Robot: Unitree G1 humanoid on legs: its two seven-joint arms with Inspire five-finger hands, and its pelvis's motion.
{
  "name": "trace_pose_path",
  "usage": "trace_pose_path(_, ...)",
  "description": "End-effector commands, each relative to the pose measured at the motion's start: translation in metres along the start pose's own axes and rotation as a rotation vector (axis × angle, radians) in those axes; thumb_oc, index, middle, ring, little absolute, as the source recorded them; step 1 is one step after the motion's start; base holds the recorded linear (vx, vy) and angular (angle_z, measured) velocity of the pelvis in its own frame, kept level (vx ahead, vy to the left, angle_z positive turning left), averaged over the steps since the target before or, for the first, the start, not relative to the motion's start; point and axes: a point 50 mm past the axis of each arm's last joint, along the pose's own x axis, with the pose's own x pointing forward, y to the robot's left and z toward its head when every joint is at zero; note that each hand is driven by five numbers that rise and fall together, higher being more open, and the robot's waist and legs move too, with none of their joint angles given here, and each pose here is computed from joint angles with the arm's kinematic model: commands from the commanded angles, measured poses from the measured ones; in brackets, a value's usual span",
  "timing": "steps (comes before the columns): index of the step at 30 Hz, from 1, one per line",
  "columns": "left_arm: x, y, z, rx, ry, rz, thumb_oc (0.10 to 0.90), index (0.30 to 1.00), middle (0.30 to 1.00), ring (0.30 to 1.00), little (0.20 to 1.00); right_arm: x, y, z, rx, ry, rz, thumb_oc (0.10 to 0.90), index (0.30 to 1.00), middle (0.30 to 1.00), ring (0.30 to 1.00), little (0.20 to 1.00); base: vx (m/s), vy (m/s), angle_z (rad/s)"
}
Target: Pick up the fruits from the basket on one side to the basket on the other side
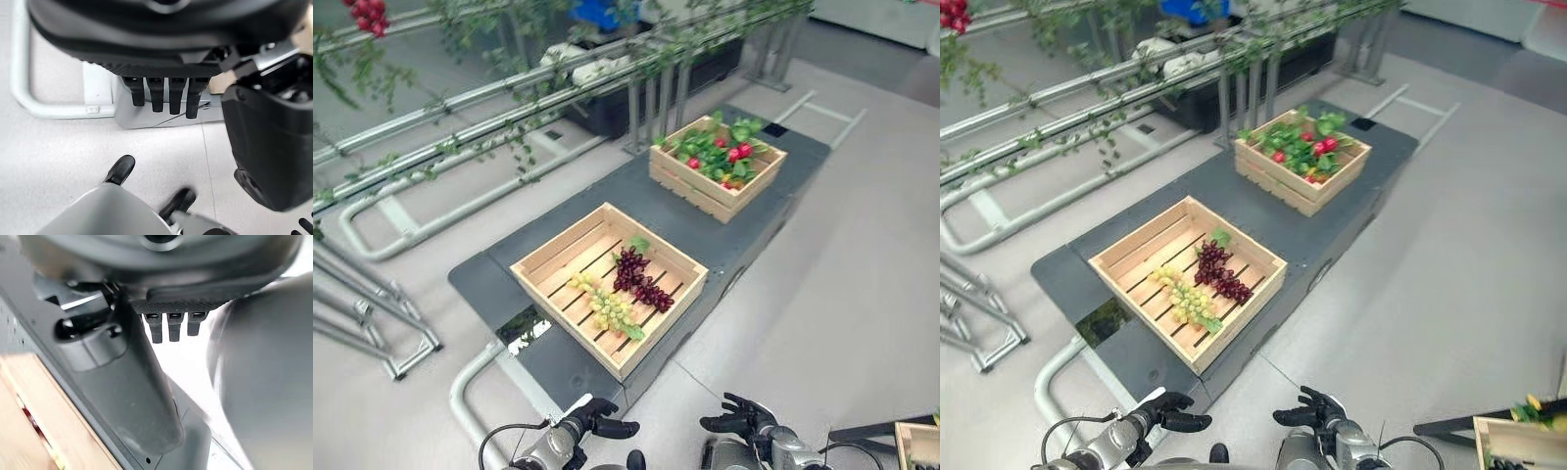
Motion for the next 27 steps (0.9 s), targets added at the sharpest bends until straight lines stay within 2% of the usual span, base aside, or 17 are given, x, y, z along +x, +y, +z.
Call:
trace_pose_path(1,0.003,0.011,0.029,-0.001,-0.155,0.099,0.8,0.9,0.9,0.9,0.9,0.002,-0.003,0.014,0.039,-0.057,-0.032,0.8,0.9,0.9,0.9,0.9,0.29,-0.26,1.46)
trace_pose_path(4,0.0,0.008,0.024,-0.146,-0.166,0.139,0.8,0.9,0.9,0.9,0.9,0.0,-0.004,0.005,0.026,-0.029,-0.029,0.8,0.9,0.9,0.9,0.9,0.22,-0.185,1.13)
trace_pose_path(6,-0.003,0.007,0.028,-0.212,-0.249,0.156,0.8,0.9,0.9,0.9,0.9,-0.001,-0.007,0.003,0.026,-0.026,-0.032,0.8,0.9,0.9,0.9,0.9,0.29,-0.241,0.38)
trace_pose_path(7,-0.006,0.012,0.039,-0.23,-0.344,0.186,0.8,0.9,0.9,0.9,0.9,-0.001,-0.01,0.004,0.033,-0.032,-0.038,0.8,0.9,0.9,0.9,0.9,0.23,-0.183,0.06)
trace_pose_path(10,-0.013,0.026,0.056,-0.178,-0.466,0.294,0.8,0.9,0.9,0.9,0.9,-0.002,-0.014,0.007,0.044,-0.043,-0.048,0.8,0.9,0.9,0.9,0.9,0.11,-0.084,0.04)
trace_pose_path(12,-0.018,0.041,0.067,-0.142,-0.538,0.398,0.8,0.9,0.9,0.9,0.9,-0.003,-0.018,0.012,0.054,-0.057,-0.057,0.8,0.9,0.9,0.9,0.9,0.04,-0.026,0.17)
trace_pose_path(14,-0.03,0.071,0.083,-0.107,-0.629,0.598,0.8,0.9,0.9,0.9,0.9,-0.003,-0.024,0.017,0.054,-0.066,-0.065,0.8,0.9,0.9,0.9,0.9,0.05,0.017,0.19)
trace_pose_path(19,-0.06,0.142,0.109,-0.187,-0.694,0.922,0.8,0.9,0.9,0.9,0.9,-0.006,-0.033,0.016,0.028,-0.048,-0.079,0.8,0.9,0.9,0.9,0.9,0.01,0.029,0.08)
trace_pose_path(21,-0.064,0.165,0.115,-0.337,-0.659,0.964,0.8,0.9,0.9,0.9,0.9,-0.006,-0.035,0.016,0.017,-0.04,-0.091,0.8,0.9,0.9,0.9,0.9,-0.05,0.016,0.23)
trace_pose_path(24,-0.066,0.178,0.137,-0.543,-0.694,0.935,0.8,0.9,0.9,0.9,0.9,-0.005,-0.035,0.016,0.013,-0.035,-0.105,0.8,0.9,0.9,0.9,0.9,-0.05,-0.01,0.22)
trace_pose_path(27,-0.068,0.182,0.169,-0.575,-0.744,0.945,0.8,0.9,0.9,0.9,0.9,-0.005,-0.038,0.026,0.035,-0.065,-0.127,0.8,0.9,0.9,0.9,0.9,-0.11,-0.005,0.5)
